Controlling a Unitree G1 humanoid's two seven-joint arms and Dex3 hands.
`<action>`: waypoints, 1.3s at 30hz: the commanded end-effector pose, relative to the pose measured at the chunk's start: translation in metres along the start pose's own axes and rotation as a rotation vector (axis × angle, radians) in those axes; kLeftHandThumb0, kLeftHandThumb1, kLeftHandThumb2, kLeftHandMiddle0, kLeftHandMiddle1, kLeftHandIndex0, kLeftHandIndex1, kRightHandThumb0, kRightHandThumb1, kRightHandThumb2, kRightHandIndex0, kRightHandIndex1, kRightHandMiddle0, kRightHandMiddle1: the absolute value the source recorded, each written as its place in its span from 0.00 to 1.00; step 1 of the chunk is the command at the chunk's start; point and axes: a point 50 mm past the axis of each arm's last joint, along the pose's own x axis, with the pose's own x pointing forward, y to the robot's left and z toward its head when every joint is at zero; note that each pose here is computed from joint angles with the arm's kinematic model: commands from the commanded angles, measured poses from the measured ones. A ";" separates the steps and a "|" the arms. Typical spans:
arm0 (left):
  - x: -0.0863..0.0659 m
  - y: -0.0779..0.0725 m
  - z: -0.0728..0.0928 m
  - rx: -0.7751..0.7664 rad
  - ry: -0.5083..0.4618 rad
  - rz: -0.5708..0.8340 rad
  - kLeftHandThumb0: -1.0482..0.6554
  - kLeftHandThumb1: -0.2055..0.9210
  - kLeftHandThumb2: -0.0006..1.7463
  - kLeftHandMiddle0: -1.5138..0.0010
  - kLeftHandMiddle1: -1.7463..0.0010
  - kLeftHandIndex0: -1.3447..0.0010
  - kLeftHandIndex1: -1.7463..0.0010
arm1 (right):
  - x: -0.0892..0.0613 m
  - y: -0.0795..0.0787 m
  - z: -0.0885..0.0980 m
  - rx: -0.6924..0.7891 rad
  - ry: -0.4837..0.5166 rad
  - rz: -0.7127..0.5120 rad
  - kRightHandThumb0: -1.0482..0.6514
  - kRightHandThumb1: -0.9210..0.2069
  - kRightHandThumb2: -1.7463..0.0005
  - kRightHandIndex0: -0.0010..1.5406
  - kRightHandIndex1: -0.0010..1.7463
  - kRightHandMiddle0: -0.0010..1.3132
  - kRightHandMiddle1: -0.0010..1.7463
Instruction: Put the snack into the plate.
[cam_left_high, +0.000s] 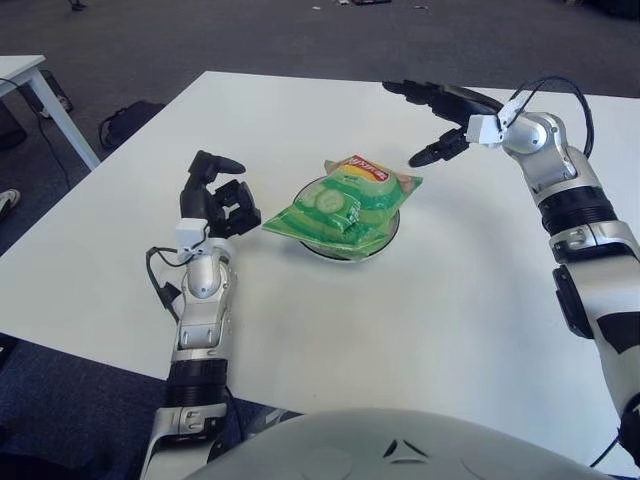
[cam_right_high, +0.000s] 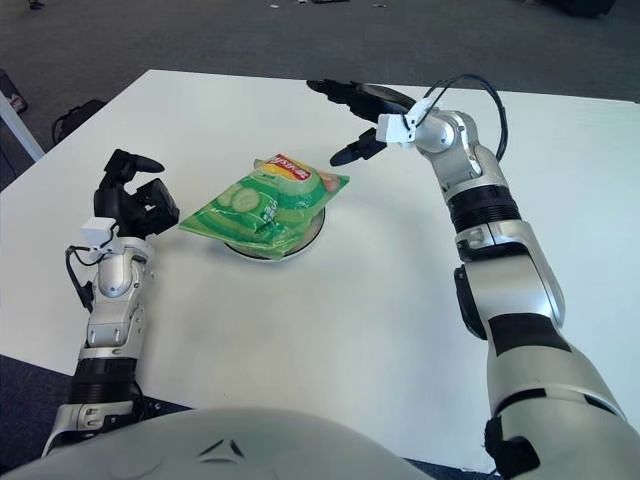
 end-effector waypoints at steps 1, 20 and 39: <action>-0.026 0.003 -0.035 -0.015 0.169 0.027 0.35 0.54 0.69 0.18 0.00 0.60 0.00 | -0.005 0.002 -0.010 0.036 0.045 -0.057 0.13 0.01 0.82 0.07 0.02 0.02 0.04; -0.024 0.006 -0.036 -0.003 0.172 0.013 0.33 0.44 0.77 0.18 0.00 0.53 0.00 | -0.056 0.063 -0.082 0.558 0.417 -0.327 0.28 0.00 0.63 0.17 0.05 0.00 0.32; -0.018 0.018 -0.037 0.013 0.209 -0.014 0.33 0.43 0.78 0.19 0.00 0.52 0.00 | -0.104 0.110 -0.075 0.976 0.510 -0.642 0.40 0.00 0.65 0.17 0.64 0.09 0.91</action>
